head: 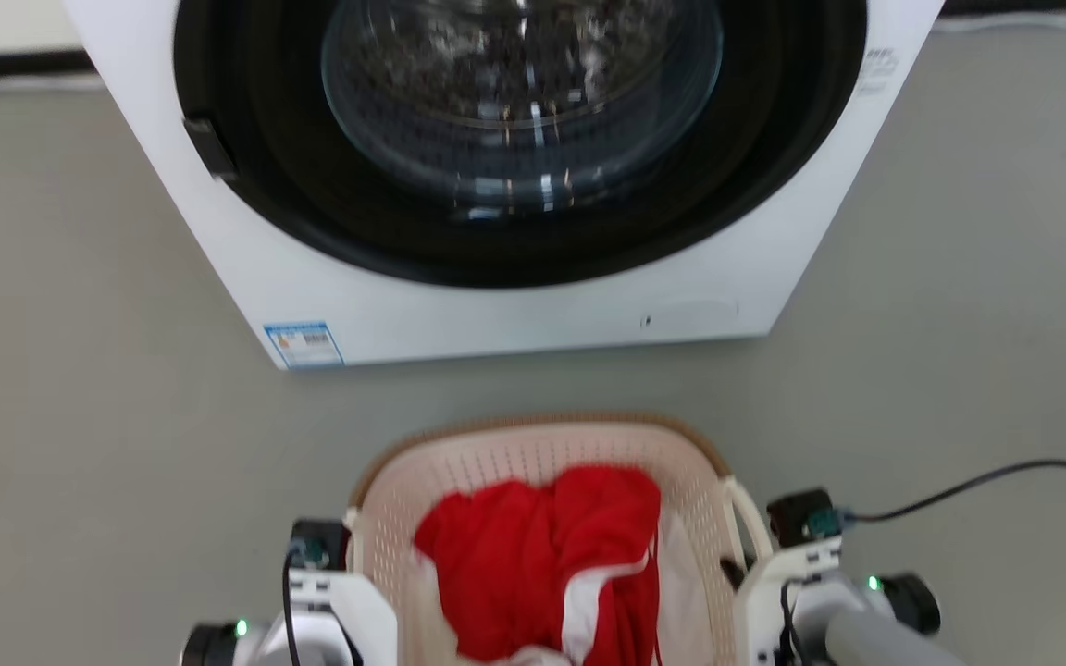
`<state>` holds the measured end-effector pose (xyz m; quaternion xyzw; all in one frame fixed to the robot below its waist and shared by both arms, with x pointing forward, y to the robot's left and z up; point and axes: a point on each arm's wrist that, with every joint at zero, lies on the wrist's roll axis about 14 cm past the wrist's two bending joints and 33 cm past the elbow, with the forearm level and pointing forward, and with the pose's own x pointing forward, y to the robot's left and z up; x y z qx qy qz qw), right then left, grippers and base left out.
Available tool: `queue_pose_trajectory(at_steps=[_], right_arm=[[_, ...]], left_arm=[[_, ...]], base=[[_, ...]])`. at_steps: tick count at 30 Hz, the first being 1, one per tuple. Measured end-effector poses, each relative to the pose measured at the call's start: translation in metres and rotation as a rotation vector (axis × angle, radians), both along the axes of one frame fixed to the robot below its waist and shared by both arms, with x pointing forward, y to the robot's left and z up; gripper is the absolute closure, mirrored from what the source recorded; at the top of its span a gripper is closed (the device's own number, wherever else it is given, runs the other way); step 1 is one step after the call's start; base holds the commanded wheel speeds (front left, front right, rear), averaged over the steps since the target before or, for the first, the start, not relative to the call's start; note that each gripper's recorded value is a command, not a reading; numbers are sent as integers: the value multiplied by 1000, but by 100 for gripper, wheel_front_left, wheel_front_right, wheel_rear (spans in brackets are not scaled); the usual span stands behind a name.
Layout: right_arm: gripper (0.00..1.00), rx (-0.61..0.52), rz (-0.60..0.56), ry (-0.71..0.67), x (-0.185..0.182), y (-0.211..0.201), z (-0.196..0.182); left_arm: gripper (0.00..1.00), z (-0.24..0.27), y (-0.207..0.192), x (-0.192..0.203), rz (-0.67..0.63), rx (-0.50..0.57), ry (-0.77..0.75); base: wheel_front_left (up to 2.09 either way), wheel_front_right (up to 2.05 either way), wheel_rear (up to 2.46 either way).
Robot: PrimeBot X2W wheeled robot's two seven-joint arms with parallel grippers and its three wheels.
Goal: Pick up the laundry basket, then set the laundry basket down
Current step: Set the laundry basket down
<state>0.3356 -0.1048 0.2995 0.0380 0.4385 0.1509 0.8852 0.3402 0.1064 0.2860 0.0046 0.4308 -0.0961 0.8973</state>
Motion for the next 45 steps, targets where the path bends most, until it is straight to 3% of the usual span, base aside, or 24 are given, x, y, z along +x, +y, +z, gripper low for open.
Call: queue_pose_trajectory(at_steps=[9,24,33,45], right_arm=[[100,-3,-21,-52,62,-5,-17],[100,-22,-14,-57,132,-6,-76],[100,-32,-8,-11,141,-7,-120],[100,-46,-7,-6,151,-11,-143]], left_arm=[[100,-13,-5,65,13,-28,-51],[100,-69,-6,131,28,-49,-38],[100,-109,-7,145,9,-52,0],[100,-130,-12,158,5,-82,-3]], base=[[0,0,0],[0,0,0],[0,0,0],[0,0,0]])
